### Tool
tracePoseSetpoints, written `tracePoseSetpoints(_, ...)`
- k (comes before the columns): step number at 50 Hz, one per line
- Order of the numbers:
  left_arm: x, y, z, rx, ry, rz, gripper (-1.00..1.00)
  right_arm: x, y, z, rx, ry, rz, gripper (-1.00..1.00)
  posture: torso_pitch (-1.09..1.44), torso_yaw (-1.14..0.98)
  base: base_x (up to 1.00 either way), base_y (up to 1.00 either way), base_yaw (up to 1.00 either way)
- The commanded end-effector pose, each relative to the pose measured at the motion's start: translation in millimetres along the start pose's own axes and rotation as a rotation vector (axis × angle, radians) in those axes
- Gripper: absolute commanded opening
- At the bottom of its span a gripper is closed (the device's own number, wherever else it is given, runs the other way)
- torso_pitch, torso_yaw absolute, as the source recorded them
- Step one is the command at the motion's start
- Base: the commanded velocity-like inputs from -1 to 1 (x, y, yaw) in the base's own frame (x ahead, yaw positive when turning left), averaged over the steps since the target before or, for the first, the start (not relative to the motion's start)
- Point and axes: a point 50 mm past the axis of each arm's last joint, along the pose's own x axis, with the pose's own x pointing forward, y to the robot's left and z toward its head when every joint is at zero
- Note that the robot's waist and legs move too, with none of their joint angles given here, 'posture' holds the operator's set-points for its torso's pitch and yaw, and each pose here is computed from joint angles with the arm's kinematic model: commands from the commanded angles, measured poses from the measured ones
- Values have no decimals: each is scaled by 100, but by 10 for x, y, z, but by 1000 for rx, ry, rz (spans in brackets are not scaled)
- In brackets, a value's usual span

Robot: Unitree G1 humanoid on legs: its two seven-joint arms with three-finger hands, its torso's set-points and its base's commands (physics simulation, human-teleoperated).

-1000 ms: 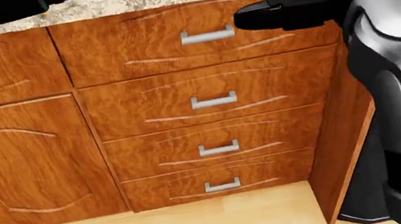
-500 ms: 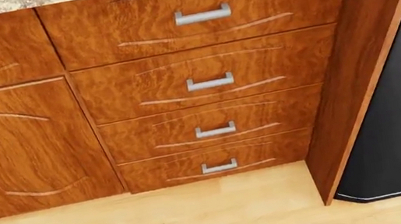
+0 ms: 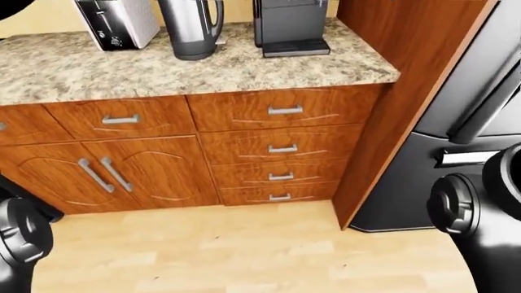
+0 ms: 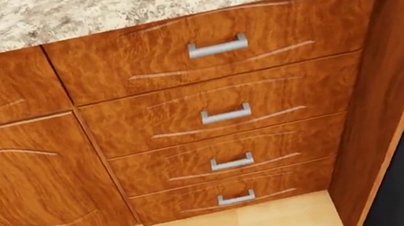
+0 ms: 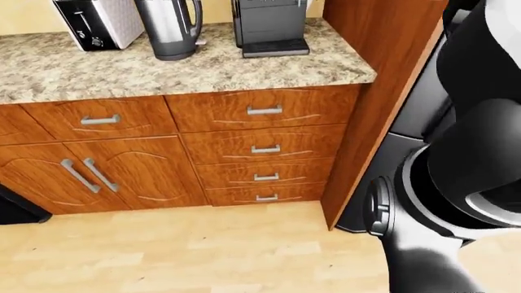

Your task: Close the lid of the electric kettle.

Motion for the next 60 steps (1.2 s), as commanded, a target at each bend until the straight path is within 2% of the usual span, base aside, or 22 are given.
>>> tracePoseSetpoints(1,-38,24,112,-26,-55,20,100,-23,-37,137,-2,-67,-11,100,0,0,45,0,0)
tracePoseSetpoints(4,-75,-8,110,-11,-65,-18,100,-13,-23,117,-4,-65,-11,100,0,0,45,0,0)
tracePoseSetpoints(7,-99,-13,123,-19,-79,-32,100,-18,-18,123,-7,-67,-10,100,0,0,40,0,0)
tracePoseSetpoints(8,-123,-30,147,-35,-95,-62,100,-20,-22,130,-6,-69,-10,100,0,0,33,0,0)
tracePoseSetpoints(17,-127,-4,167,-32,-110,-47,100,-30,-15,148,3,-88,-1,100,0,0,7,0,0)
tracePoseSetpoints(27,-130,0,176,-38,-115,-50,100,-39,8,155,-40,-93,0,100,0,0,0,8,0)
tracePoseSetpoints(60,-118,11,160,-37,-112,-44,100,-37,41,136,-34,-98,5,100,0,0,6,4,0)
